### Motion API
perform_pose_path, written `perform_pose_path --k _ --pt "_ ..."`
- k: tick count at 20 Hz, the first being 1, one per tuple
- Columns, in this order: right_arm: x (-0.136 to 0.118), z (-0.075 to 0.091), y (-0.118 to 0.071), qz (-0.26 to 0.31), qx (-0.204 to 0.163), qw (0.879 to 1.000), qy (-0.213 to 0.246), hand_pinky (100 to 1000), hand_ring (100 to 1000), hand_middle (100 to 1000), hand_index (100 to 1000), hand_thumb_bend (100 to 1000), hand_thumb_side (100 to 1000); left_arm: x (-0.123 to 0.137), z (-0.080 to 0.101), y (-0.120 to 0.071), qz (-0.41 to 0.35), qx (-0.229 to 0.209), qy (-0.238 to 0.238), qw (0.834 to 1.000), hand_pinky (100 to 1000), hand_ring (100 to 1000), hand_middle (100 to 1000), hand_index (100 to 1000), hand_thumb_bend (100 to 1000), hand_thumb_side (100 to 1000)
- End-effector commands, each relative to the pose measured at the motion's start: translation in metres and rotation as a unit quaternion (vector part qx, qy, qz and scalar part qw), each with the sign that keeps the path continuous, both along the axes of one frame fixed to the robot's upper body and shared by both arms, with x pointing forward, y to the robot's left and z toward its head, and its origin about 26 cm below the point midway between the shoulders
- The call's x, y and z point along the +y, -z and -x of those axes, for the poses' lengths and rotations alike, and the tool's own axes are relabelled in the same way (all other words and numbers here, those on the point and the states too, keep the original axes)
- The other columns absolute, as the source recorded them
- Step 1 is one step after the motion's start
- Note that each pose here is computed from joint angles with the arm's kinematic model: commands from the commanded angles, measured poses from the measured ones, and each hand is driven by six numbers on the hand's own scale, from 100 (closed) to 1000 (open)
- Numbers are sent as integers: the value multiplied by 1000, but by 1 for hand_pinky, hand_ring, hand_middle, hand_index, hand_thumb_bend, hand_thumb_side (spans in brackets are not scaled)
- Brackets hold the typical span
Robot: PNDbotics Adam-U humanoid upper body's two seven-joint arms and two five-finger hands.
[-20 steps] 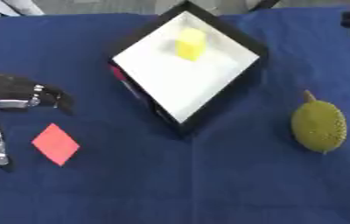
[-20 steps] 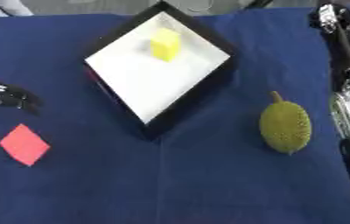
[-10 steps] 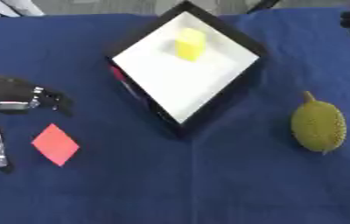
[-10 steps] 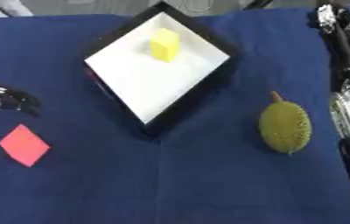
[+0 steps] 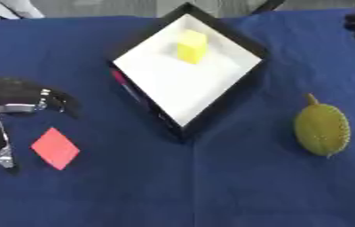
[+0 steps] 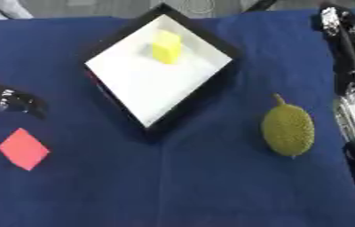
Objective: Pick up objects on the table and place them in the box.
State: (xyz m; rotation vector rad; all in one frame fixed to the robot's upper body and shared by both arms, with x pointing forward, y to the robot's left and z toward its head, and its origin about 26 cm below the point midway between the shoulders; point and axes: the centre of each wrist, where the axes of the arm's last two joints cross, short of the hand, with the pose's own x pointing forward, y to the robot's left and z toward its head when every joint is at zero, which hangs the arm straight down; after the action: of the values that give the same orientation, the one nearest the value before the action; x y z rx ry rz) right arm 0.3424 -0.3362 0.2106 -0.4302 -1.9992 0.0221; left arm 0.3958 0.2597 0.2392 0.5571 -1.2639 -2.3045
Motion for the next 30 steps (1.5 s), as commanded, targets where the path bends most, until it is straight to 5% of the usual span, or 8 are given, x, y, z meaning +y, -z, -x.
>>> perform_pose_path --k 1,18,23,25,26,30 --pt "1 1 -8 8 -11 1000 -3 988 843 736 850 100 778 1 -4 -8 -55 7 37 998 843 874 913 902 922 102" --pt "2 0 -6 7 -9 1000 -4 988 843 736 847 100 779 -5 -20 11 -52 26 44 997 828 853 867 872 860 100" --pt "1 0 -5 8 -7 1000 -3 988 843 737 847 100 781 -3 -20 12 -25 28 43 998 788 785 766 735 688 100" --pt "1 0 -5 9 -6 1000 -2 988 843 737 847 100 788 -2 -17 7 -6 25 42 999 735 705 657 559 398 100" --pt "1 1 -5 10 -7 1000 -1 988 843 737 847 100 779 -1 -14 2 6 21 42 999 726 688 626 518 475 100" --pt "-1 1 -6 11 -9 1000 0 988 843 737 847 100 773 -5 11 -45 59 -35 56 996 718 669 600 450 445 100"
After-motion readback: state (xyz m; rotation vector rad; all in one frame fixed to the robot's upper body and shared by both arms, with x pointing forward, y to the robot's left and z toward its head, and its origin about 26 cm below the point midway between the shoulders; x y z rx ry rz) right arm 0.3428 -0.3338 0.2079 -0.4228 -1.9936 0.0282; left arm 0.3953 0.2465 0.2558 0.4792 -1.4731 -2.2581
